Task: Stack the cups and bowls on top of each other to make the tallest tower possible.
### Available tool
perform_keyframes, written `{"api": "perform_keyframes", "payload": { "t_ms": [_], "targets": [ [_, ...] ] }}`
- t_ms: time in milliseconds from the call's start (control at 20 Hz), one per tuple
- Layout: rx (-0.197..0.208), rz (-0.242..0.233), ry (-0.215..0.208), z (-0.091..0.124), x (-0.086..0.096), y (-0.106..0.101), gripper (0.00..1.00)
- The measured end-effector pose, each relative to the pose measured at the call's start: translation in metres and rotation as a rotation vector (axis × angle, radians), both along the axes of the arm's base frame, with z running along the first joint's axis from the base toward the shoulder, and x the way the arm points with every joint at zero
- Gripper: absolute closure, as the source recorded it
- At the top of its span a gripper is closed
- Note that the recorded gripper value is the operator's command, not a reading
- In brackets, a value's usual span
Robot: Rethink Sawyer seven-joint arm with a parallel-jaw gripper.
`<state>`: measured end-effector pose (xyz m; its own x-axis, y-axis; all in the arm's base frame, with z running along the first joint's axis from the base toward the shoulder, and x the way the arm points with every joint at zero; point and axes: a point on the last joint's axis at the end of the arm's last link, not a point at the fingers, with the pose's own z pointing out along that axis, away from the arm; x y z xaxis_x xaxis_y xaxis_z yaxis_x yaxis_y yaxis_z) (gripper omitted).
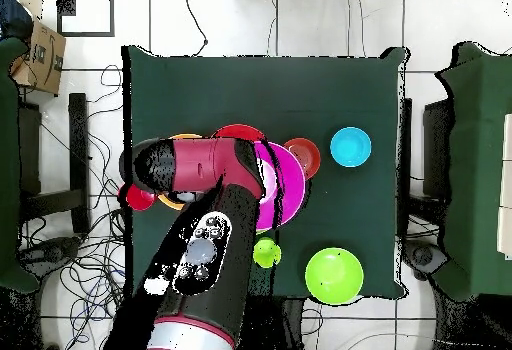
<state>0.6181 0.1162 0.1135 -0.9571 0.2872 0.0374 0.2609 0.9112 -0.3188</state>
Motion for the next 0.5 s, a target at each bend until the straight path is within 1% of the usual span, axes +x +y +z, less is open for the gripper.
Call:
{"api": "perform_keyframes", "payload": {
  "t_ms": [250,500],
  "targets": [
    [0.002,-0.005,-0.005,0.0026,0.0001,0.0045,1.0],
    [0.0,-0.013,-0.01,0.0052,0.0005,0.0046,1.0]
  ]
}}
